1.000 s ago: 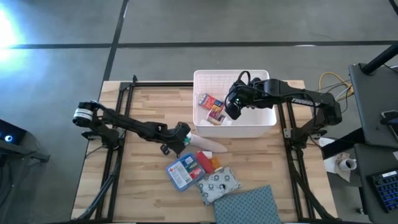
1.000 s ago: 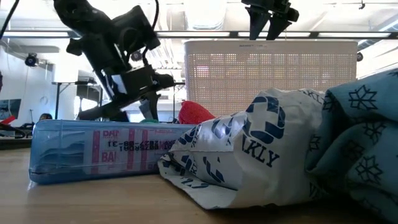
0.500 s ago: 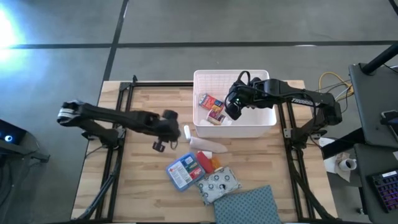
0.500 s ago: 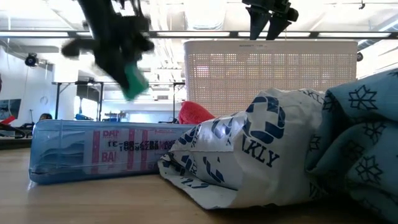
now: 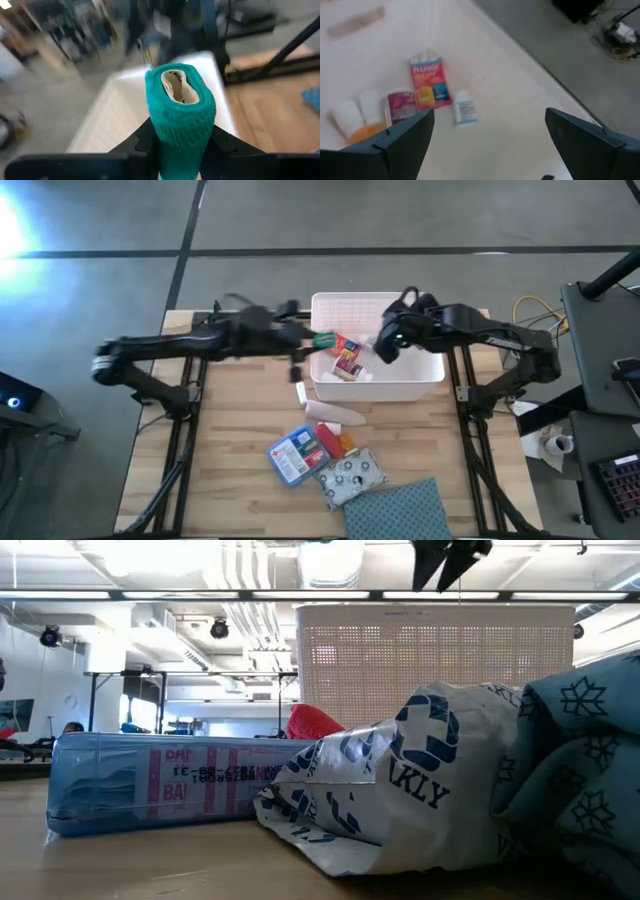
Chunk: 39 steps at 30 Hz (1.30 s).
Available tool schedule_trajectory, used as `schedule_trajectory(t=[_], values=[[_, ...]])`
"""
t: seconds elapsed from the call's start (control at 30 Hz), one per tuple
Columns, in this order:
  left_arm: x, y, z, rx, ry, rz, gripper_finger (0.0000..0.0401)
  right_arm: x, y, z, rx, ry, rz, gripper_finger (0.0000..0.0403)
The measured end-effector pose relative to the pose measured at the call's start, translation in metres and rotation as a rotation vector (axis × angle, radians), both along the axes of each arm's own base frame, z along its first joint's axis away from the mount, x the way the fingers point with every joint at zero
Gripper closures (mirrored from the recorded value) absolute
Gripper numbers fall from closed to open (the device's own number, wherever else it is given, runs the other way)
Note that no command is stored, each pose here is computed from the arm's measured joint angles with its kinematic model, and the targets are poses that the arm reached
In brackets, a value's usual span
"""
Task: Pick & place medical supplies in basket/bin
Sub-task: Put the green bandage into the white bin, then put the white rolled gauze into the white bin
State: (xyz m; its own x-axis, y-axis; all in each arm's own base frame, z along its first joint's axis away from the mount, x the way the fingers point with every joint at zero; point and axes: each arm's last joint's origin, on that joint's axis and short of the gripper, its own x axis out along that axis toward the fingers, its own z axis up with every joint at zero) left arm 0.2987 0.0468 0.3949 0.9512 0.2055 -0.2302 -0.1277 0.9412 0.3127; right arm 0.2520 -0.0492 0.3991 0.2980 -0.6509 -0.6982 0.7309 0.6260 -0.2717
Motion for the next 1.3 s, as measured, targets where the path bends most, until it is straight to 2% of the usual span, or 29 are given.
schedule_trajectory(t=[0.1,0.23,0.37,0.43,0.6,0.7,0.77,0.83,0.93,1.0,1.07,1.17,1.23,1.3], values=[[0.038,0.02,-0.019,-0.039,0.075,0.047,0.0316,-0.017,0.004,0.012,0.009,-0.085,-0.03,0.003],[0.075,0.043,-0.028,-0.067,0.154,0.092,0.027,-0.039,0.013,0.024,0.033,-0.168,-0.056,0.003],[0.095,0.055,-0.03,-0.104,0.331,0.112,0.0208,-0.051,0.019,0.024,0.05,-0.192,-0.063,0.003],[0.096,0.056,-0.023,-0.119,0.412,0.115,0.0179,-0.054,0.019,0.02,0.053,-0.187,-0.067,0.003],[0.071,0.044,0.006,-0.1,0.644,0.074,0.0135,-0.056,0.019,0.002,0.057,-0.133,-0.076,0.003],[0.048,0.029,0.023,-0.128,0.697,0.063,0.013,-0.054,0.019,-0.009,0.057,-0.093,-0.074,0.003],[0.032,0.023,0.033,-0.212,0.68,0.117,0.013,-0.053,0.019,-0.016,0.051,-0.07,-0.078,0.003],[0.017,0.022,0.036,-0.326,0.673,0.219,0.013,-0.052,0.018,-0.021,0.038,-0.057,-0.088,0.003],[0.002,0.021,0.022,-0.472,0.68,0.376,0.013,-0.047,0.017,-0.026,0.035,-0.085,-0.093,0.003],[-0.005,0.017,0.003,-0.498,0.715,0.394,0.013,-0.043,0.016,-0.028,0.032,-0.109,-0.088,0.003],[-0.015,0.007,-0.018,-0.424,0.773,0.323,0.013,-0.04,0.016,-0.029,0.024,-0.117,-0.071,0.003],[-0.034,-0.007,-0.057,-0.247,0.85,0.15,0.013,-0.038,0.016,-0.029,0.009,-0.121,-0.042,0.003],[-0.041,-0.011,-0.084,-0.126,0.827,0.045,0.013,-0.037,0.016,-0.029,0.006,-0.125,-0.038,0.003],[-0.045,-0.012,-0.106,0.0,0.738,-0.038,0.013,-0.037,0.016,-0.029,0.007,-0.125,-0.038,0.003]])
